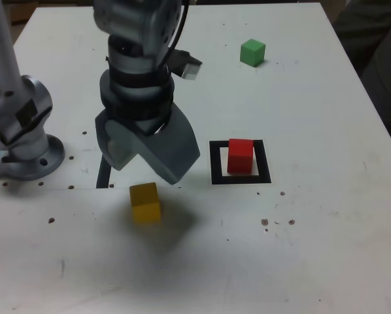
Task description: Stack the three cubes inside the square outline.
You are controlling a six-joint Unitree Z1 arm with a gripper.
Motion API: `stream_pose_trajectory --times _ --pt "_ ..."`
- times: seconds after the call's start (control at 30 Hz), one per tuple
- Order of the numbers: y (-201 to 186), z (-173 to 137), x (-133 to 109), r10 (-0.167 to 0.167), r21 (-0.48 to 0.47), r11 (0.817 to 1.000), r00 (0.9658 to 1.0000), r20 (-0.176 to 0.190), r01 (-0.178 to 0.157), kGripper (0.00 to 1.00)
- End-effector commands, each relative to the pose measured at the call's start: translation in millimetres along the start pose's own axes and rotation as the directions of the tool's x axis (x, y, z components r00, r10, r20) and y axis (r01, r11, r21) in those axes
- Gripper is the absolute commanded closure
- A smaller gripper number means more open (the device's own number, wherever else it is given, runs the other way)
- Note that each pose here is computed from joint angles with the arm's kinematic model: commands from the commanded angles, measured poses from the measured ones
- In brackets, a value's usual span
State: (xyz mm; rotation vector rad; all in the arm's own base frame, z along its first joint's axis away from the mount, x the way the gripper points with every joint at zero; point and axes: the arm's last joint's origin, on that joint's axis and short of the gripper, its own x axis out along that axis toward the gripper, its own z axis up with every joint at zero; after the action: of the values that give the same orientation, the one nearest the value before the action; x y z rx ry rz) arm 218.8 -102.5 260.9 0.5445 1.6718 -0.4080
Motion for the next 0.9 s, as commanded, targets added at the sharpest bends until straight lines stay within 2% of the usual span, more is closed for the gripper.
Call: stream_pose_trajectory --times 0.0,0.13,0.27,0.57,0.87 --pt "-3.8 0.8 -3.6 0.022 0.075 0.997 0.9995 0.023 -0.023 0.01" --pt "-9.9 3.2 -6.5 0.047 0.245 0.968 0.9976 0.051 -0.058 0.01" --pt "-12.6 1.9 -5.5 0.060 0.336 0.939 0.9967 0.056 -0.075 0.01" --pt "-17.6 -3.7 -0.2 0.085 0.402 0.910 0.9953 0.047 -0.097 0.01" --pt "-25.0 -0.6 16.1 0.091 0.431 0.897 0.9951 0.039 -0.099 0.01"
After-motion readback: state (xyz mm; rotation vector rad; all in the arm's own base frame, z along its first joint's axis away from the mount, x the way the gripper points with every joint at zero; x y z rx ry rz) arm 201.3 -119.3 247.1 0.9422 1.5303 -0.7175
